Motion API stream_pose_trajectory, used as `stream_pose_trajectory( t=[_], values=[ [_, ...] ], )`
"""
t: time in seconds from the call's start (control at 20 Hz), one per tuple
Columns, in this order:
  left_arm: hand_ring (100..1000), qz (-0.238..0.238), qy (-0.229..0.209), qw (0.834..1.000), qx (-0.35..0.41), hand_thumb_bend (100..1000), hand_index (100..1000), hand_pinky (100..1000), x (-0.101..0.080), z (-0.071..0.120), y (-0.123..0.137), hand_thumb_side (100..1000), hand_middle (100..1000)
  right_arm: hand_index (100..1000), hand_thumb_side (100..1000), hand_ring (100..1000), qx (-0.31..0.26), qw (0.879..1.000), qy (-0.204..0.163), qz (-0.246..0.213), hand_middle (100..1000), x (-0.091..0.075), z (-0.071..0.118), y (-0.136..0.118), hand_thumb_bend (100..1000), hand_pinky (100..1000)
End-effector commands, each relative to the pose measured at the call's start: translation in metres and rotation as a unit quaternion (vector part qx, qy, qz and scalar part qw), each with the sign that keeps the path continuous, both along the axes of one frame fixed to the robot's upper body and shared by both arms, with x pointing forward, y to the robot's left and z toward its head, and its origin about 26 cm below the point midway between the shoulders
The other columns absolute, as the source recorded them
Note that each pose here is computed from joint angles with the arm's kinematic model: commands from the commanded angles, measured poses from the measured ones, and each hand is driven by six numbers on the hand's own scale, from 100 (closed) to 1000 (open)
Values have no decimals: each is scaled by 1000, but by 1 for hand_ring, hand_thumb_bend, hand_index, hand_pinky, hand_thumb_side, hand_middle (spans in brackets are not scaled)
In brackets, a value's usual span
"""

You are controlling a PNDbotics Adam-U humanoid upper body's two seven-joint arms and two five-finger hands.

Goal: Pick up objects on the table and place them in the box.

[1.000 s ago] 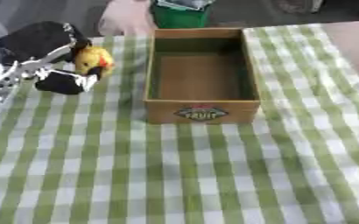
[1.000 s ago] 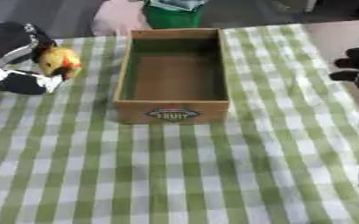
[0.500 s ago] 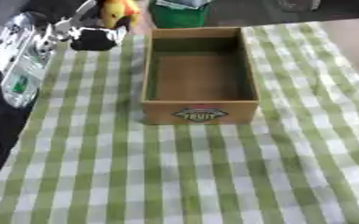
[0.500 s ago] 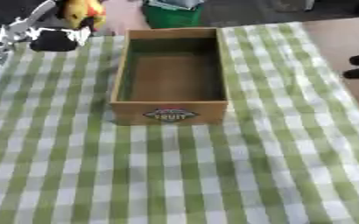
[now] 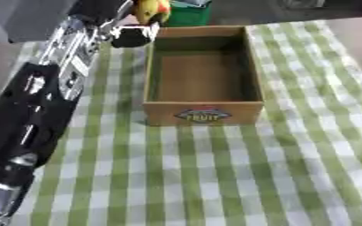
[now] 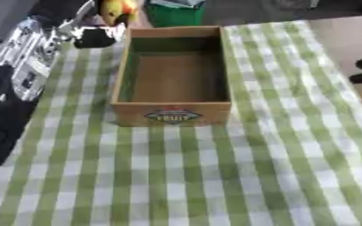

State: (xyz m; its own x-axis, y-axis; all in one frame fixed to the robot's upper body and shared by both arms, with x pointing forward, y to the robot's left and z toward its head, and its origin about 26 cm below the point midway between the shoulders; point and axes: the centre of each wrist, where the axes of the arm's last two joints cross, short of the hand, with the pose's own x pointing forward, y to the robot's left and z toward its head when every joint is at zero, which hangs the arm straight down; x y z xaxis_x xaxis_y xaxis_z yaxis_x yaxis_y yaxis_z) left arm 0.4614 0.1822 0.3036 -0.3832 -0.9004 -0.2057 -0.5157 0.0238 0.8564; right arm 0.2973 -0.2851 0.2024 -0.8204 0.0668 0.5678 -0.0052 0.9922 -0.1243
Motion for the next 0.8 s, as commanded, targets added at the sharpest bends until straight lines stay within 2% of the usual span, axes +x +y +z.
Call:
stream_pose_trajectory(
  t=[0.05,0.35,0.6,0.8],
  values=[
    [452,-2,-28,1000,8,100,622,346,6,10,0,559,374,785,602,667,-12,1000,-16,24,648,0,13,4,100,591],
    [456,25,-9,999,29,100,613,347,24,-3,8,568,369,785,601,667,-17,997,-26,75,648,5,26,18,100,592],
    [484,33,26,997,60,100,639,370,32,-19,11,592,403,785,600,667,-18,996,-23,89,649,6,28,21,100,591],
    [558,43,70,989,124,100,690,434,33,-23,11,690,479,785,597,667,-17,996,-16,91,649,5,26,22,100,591]
  ],
)
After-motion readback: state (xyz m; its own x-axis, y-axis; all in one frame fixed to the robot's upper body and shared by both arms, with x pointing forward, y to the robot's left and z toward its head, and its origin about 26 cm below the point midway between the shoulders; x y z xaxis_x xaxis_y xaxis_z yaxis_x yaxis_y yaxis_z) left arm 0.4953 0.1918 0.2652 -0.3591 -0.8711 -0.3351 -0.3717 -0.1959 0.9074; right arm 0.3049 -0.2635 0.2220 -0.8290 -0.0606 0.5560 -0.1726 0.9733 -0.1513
